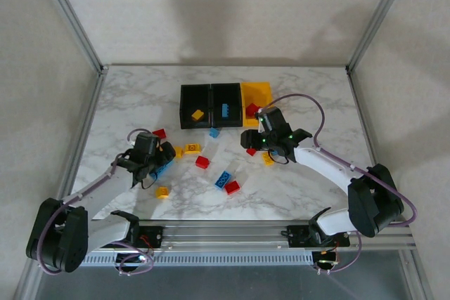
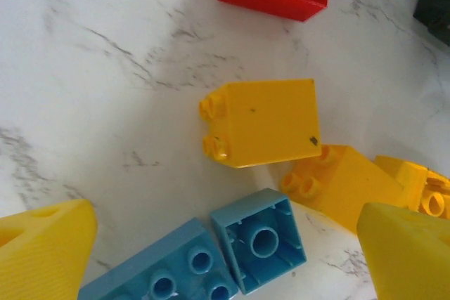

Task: Sort the legos into containers by color
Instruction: Rotate the lego at the middle-left of the table, then pick up the lego from the middle-left of the table.

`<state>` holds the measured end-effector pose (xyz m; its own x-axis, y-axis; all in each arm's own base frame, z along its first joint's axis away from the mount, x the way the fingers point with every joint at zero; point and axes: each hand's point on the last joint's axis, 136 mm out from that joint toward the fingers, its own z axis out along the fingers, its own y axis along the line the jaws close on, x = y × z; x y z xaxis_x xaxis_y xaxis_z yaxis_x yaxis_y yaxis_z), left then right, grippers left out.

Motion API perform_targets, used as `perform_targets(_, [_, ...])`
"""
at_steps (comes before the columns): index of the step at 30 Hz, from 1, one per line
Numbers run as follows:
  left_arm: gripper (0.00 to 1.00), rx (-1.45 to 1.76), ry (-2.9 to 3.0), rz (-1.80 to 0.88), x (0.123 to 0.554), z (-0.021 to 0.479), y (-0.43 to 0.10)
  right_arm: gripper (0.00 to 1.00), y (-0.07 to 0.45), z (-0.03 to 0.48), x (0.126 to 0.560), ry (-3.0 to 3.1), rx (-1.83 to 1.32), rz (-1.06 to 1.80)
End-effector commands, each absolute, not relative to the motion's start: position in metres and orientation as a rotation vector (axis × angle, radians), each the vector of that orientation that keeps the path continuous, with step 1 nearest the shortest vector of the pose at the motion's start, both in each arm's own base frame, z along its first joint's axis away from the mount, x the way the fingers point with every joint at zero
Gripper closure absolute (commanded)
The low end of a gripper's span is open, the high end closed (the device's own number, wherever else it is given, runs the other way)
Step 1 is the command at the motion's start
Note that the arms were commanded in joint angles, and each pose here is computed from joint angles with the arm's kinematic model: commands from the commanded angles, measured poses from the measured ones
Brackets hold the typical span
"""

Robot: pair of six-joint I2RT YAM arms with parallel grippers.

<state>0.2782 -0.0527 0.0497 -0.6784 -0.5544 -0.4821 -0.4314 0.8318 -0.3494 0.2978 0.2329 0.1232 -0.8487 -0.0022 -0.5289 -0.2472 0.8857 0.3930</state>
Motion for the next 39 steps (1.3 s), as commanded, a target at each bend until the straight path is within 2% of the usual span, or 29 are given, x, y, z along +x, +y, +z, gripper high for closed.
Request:
perform_targets(1, [0.06, -0.705, 2.479, -0.332, 0.268, 0.035, -0.060, 0.47, 0.235, 0.123, 0.295, 2.520, -0.188, 0.625])
perform_targets(11, [0.10, -0.712, 2.505, -0.434, 0.246, 0.033, -0.078, 0.48, 0.235, 0.124, 0.296, 2.515, -0.188, 0.624])
perform_targets(15, [0.14, -0.698, 2.549, -0.410, 0.236, 0.026, -0.083, 0.48, 0.236, 0.121, 0.298, 2.520, -0.185, 0.620])
perform_targets(20, [0.30, -0.677, 2.603, -0.304, 0.229, 0.015, -0.081, 0.49, 0.237, 0.119, 0.299, 2.532, -0.183, 0.620])
perform_targets(28, [0.65, -0.624, 2.658, -0.233, 0.227, 0.012, -0.086, 0.49, 0.235, 0.120, 0.299, 2.531, -0.182, 0.607])
perform_targets(33, [0.72, -0.592, 2.647, -0.226, 0.233, 0.023, -0.090, 0.50, 0.238, 0.123, 0.298, 2.523, -0.200, 0.630])
perform_targets(35, [0.78, -0.577, 2.632, -0.232, 0.237, 0.033, -0.092, 0.50, 0.239, 0.125, 0.298, 2.516, -0.207, 0.633])
perform_targets(39, [0.82, -0.554, 2.602, -0.249, 0.246, 0.054, -0.096, 0.50, 0.243, 0.132, 0.298, 2.498, -0.229, 0.660])
